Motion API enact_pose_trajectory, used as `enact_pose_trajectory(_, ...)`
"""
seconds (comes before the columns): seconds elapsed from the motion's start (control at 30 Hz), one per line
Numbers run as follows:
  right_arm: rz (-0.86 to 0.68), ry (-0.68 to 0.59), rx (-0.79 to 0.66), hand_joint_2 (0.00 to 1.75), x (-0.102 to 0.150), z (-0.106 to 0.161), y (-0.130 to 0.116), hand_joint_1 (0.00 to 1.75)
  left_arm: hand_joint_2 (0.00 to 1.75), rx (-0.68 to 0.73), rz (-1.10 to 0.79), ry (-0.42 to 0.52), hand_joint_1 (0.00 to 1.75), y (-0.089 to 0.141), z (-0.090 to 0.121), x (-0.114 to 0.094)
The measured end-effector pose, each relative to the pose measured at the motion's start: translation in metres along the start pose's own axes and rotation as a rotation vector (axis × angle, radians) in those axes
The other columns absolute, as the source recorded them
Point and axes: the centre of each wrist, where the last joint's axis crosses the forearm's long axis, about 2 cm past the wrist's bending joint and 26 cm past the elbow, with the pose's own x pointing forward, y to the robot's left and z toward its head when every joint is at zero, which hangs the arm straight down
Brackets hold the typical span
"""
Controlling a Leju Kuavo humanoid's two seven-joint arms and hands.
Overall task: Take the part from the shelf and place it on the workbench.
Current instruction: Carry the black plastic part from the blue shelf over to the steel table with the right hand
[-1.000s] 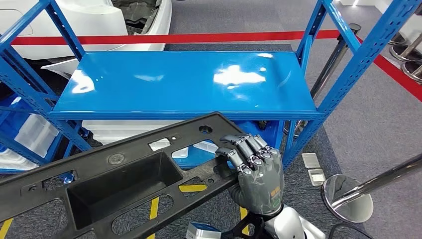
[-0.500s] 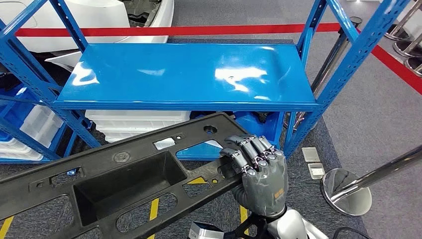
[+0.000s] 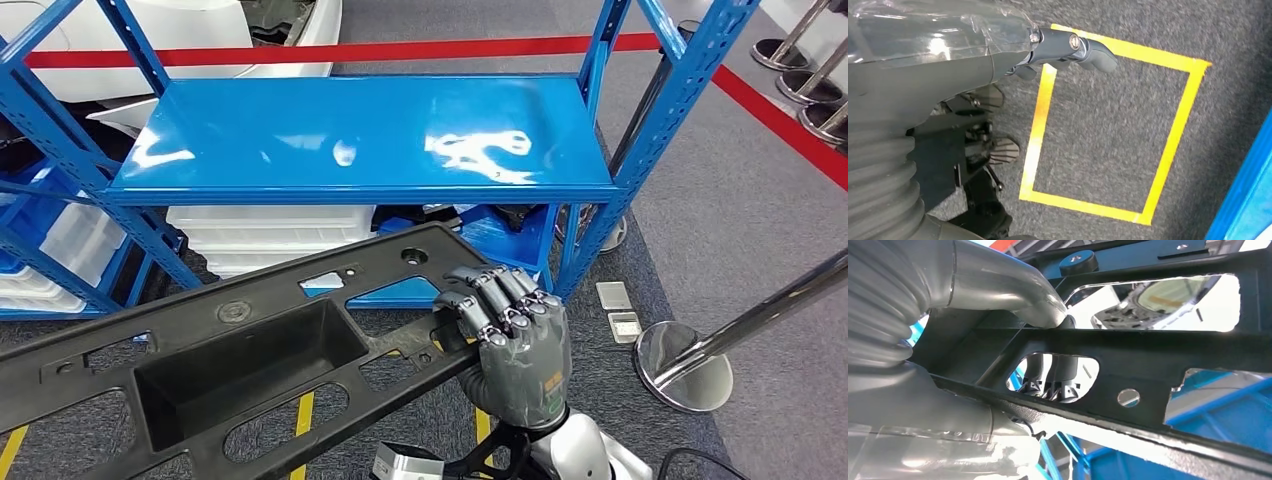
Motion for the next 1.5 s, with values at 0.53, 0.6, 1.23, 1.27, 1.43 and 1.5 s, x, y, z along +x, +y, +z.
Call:
enact_pose_trajectory(0.53,-0.067,0.049,0.013,1.75,-0.0025,-0.0011,0.0032,1.75,1.75,0.002,0.006,0.003,0.00,-0.0014,0.0009,-0.0007)
enact_pose_trajectory(0.6,-0.076,0.053,0.009,1.75,-0.0026,-0.0013,0.0033,1.75,1.75,0.005,0.007,0.005,0.00,-0.0013,0.0014,-0.0014)
enact_pose_trajectory(1.23,-0.129,0.066,-0.018,1.75,-0.0035,-0.0003,0.0032,1.75,1.75,0.018,0.008,0.009,0.00,-0.0015,0.0029,-0.0032)
enact_pose_trajectory(1.27,-0.130,0.067,-0.017,1.75,-0.0035,0.0001,0.0032,1.75,1.75,0.018,0.008,0.009,0.00,-0.0016,0.0030,-0.0034)
enact_pose_trajectory(1.43,-0.129,0.065,-0.017,1.75,-0.0036,0.0005,0.0030,1.75,1.75,0.018,0.007,0.008,0.00,-0.0015,0.0030,-0.0033)
enact_pose_trajectory(1.5,-0.129,0.065,-0.016,1.75,-0.0035,0.0009,0.0029,1.75,1.75,0.018,0.007,0.007,0.00,-0.0015,0.0030,-0.0033)
